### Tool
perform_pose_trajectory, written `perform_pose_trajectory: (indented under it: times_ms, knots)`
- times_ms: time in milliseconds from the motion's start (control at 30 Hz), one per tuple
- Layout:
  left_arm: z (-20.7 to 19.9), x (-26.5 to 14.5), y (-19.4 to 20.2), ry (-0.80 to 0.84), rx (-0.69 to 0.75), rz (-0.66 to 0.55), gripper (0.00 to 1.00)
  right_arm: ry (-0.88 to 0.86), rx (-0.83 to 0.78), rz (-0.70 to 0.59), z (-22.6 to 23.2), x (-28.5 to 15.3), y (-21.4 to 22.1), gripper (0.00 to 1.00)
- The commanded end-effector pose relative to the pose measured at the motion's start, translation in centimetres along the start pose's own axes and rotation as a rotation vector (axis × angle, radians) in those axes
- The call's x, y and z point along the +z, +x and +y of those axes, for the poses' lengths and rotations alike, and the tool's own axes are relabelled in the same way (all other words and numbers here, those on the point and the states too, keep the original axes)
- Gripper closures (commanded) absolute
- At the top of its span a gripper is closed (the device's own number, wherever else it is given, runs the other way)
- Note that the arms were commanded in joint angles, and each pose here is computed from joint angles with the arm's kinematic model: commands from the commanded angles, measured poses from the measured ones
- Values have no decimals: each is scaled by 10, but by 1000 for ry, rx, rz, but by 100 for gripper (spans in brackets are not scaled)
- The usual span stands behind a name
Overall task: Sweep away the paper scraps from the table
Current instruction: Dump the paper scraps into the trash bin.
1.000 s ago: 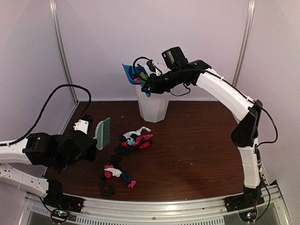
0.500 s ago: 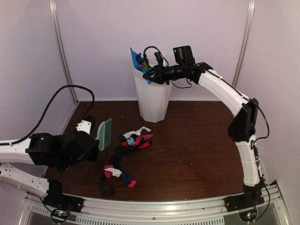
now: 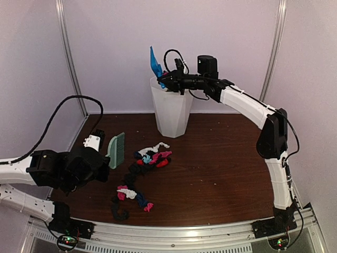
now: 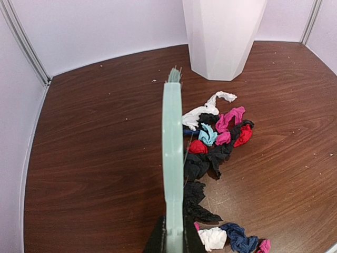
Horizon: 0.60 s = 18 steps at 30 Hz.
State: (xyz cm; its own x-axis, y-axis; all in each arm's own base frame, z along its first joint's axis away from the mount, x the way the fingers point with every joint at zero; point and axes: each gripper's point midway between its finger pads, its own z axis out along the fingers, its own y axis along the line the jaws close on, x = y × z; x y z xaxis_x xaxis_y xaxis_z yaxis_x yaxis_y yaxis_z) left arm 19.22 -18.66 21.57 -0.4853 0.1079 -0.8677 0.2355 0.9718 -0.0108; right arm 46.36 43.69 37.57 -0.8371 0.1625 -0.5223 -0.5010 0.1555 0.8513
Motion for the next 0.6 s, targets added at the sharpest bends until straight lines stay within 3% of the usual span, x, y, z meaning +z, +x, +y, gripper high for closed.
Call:
perform_pose_trajectory:
  times_ms: [0,567]
  knots:
    - [-2,-2,-6,20,-35,-34,100,-172,11,-66,54,-17,-21,100]
    - [-4,-2,-4,31,-27,-26,100,-357,27,-82,120,-39,-31,100]
